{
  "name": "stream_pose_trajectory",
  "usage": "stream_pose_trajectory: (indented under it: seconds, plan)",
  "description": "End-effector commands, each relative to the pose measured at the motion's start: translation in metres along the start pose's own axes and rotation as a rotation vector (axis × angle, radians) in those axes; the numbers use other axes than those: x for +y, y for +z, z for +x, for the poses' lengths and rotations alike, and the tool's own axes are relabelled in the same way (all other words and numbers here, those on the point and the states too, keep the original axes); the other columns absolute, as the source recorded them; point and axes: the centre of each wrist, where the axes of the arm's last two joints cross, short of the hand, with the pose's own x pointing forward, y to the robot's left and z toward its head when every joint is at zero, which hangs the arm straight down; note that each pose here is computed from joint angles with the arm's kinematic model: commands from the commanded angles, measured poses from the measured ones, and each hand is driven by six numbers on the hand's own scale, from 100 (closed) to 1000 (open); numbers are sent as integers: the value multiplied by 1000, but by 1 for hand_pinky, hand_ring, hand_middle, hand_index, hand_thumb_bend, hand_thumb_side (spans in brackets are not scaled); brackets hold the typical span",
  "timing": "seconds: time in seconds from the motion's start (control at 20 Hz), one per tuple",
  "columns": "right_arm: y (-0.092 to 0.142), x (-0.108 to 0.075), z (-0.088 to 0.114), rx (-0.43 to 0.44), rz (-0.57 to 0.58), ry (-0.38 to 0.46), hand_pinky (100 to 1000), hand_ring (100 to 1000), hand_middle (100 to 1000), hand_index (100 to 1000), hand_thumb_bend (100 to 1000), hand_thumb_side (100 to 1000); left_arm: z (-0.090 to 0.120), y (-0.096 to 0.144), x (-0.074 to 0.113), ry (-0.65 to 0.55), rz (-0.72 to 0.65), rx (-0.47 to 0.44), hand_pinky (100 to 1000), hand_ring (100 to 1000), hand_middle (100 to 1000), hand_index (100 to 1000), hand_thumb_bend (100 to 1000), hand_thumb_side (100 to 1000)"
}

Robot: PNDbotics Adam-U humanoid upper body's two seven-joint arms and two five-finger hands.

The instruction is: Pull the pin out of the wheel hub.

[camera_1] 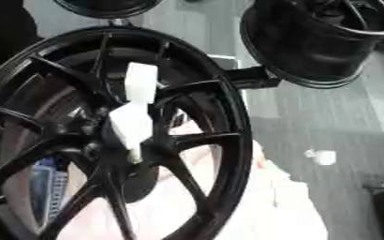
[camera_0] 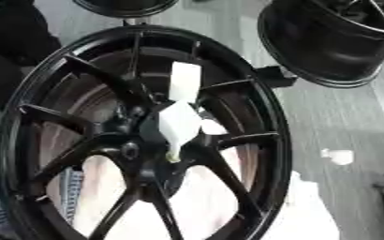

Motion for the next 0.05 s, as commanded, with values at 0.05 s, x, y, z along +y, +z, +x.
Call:
stream_pose_trajectory:
  seconds: [0.05]
  plan:
    - [3, -24, 17, -44, -131, -71, 801, 765, 631, 778, 100, 100, 7, -5, 5, -19, 2, -36, 712, 555, 576, 746, 139, 405]
